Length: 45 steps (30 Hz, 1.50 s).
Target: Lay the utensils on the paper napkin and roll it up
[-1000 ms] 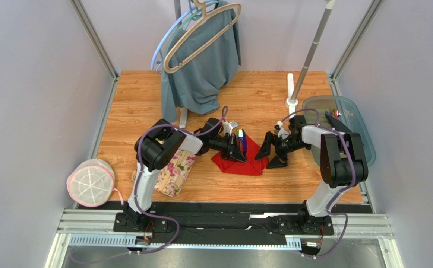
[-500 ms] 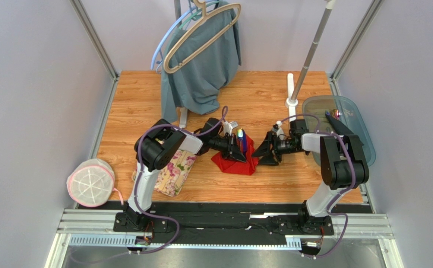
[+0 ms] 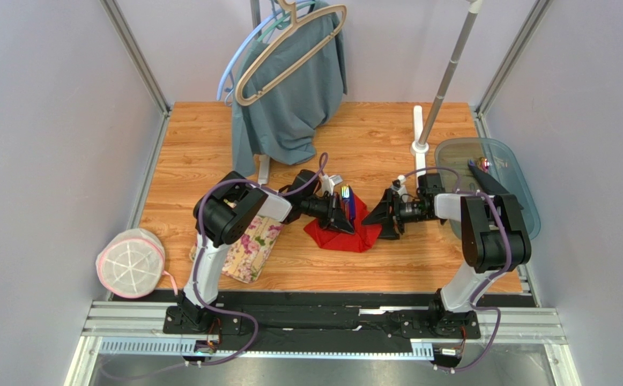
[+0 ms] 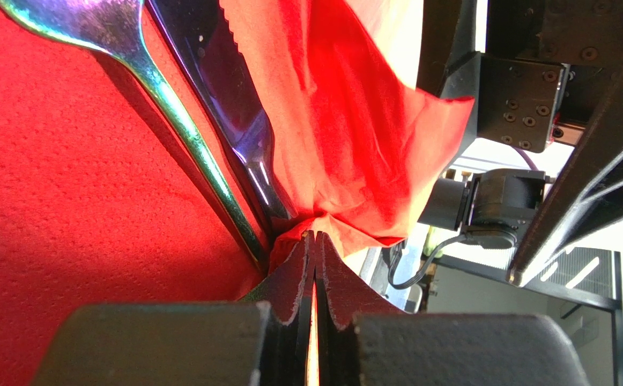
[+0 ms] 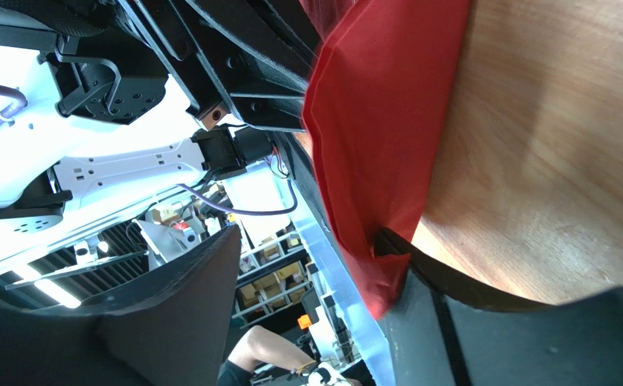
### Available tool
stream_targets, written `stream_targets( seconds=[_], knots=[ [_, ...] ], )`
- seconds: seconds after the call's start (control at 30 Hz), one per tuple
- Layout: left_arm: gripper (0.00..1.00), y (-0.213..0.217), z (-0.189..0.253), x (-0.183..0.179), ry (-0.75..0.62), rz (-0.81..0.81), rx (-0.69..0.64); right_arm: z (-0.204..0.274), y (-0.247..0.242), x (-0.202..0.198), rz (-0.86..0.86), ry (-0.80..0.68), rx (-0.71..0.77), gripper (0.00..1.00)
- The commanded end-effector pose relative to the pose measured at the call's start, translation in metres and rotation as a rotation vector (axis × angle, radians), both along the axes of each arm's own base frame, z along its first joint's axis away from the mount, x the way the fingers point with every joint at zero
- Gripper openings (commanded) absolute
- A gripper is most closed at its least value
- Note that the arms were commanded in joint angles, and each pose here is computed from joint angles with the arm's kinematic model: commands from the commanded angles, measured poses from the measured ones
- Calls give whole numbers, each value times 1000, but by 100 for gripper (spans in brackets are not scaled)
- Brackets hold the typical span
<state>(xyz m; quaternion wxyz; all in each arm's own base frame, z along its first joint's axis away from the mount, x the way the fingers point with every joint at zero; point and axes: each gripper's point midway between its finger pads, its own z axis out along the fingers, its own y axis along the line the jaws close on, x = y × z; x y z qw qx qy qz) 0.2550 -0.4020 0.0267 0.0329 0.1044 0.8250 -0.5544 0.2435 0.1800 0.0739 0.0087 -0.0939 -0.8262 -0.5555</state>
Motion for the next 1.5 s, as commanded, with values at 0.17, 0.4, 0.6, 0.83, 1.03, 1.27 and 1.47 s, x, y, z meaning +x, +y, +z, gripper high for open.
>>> stream_targets(
  seconds=[0.17, 0.4, 0.6, 0.83, 1.03, 1.27, 1.47],
  knots=[
    [3, 1, -2, 10, -31, 20, 2, -5, -4, 9, 3, -28, -39, 38],
    [3, 1, -1, 10, -34, 19, 2, -2, 5, 12, 38, -44, -40, 10],
    [3, 0, 3, 10, -43, 17, -4, -8, 16, 13, 77, -54, -74, 0],
    [3, 0, 6, 11, -48, 17, -9, -33, 13, 10, 95, -35, -171, 0],
    [4, -3, 16, 12, -56, 16, -43, -42, 13, 12, 98, -34, -221, 0],
    [19, -1, 42, 7, -97, -6, -92, -46, 14, 13, 102, -23, -233, 0],
    [24, 24, 41, -1, -86, -3, -41, -42, 13, 13, 108, -39, -232, 0]
  ],
)
